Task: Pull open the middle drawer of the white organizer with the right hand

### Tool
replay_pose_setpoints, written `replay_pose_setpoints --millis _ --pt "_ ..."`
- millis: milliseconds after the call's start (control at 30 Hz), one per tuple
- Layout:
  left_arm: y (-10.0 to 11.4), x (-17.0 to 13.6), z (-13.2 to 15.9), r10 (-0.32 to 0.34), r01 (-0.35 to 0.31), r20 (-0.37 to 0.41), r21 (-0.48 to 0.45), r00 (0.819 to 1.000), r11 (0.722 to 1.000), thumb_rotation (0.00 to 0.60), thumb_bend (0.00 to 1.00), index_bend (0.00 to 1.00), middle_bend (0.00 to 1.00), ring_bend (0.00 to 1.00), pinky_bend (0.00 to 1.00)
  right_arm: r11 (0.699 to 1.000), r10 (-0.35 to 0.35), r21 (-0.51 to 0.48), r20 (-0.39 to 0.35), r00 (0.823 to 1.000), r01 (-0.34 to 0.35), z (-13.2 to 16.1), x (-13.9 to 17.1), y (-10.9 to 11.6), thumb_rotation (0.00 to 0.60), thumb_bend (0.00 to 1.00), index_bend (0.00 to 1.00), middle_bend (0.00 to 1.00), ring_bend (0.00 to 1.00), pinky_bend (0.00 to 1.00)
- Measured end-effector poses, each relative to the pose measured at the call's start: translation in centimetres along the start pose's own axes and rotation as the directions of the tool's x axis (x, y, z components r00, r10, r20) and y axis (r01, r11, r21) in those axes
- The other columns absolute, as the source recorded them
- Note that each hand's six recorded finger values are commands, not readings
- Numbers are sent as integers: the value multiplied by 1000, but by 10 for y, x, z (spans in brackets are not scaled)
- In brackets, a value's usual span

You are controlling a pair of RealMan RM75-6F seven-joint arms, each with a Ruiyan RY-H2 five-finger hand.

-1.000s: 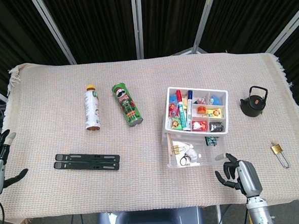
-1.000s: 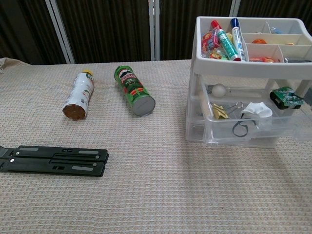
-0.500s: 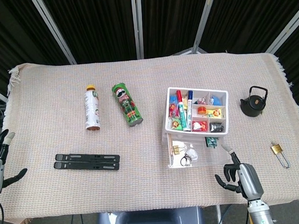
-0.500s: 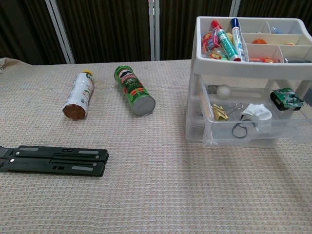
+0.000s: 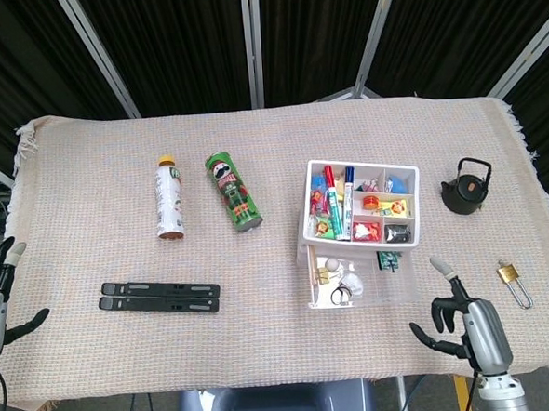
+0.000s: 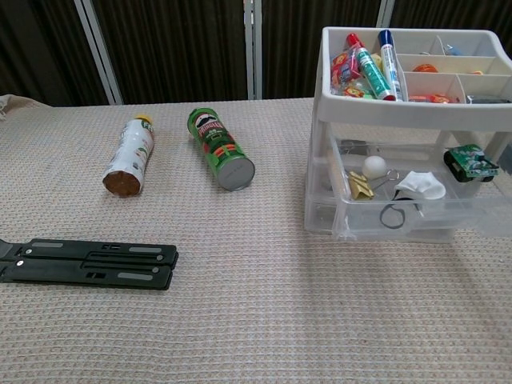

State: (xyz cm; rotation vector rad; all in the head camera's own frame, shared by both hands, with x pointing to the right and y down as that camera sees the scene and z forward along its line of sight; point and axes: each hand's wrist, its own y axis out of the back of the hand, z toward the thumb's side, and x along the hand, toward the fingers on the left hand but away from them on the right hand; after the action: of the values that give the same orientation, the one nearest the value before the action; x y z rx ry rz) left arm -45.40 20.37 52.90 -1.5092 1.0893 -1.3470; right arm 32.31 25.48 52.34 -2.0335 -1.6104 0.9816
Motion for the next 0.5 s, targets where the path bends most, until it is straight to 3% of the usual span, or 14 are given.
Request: replay_pose_setpoints --millis 133,300,500 --pt "1 0 0 2 -2 -1 -2 1000 1000 600 0 0 0 0 0 999 -23 36 -16 1000 23 12 -7 13 600 64 358 880 877 696" --pt "0 0 0 3 -3 -2 -1 1000 1000 600 0 0 0 0 0 993 -20 113 -25 999 23 23 -21 19 600 62 438 968 956 704" --pt "0 1 -2 2 -2 -6 -6 1000 1000 600 7 0 0 0 0 966 61 254 -6 998 -57 29 -45 14 600 61 468 1000 993 712"
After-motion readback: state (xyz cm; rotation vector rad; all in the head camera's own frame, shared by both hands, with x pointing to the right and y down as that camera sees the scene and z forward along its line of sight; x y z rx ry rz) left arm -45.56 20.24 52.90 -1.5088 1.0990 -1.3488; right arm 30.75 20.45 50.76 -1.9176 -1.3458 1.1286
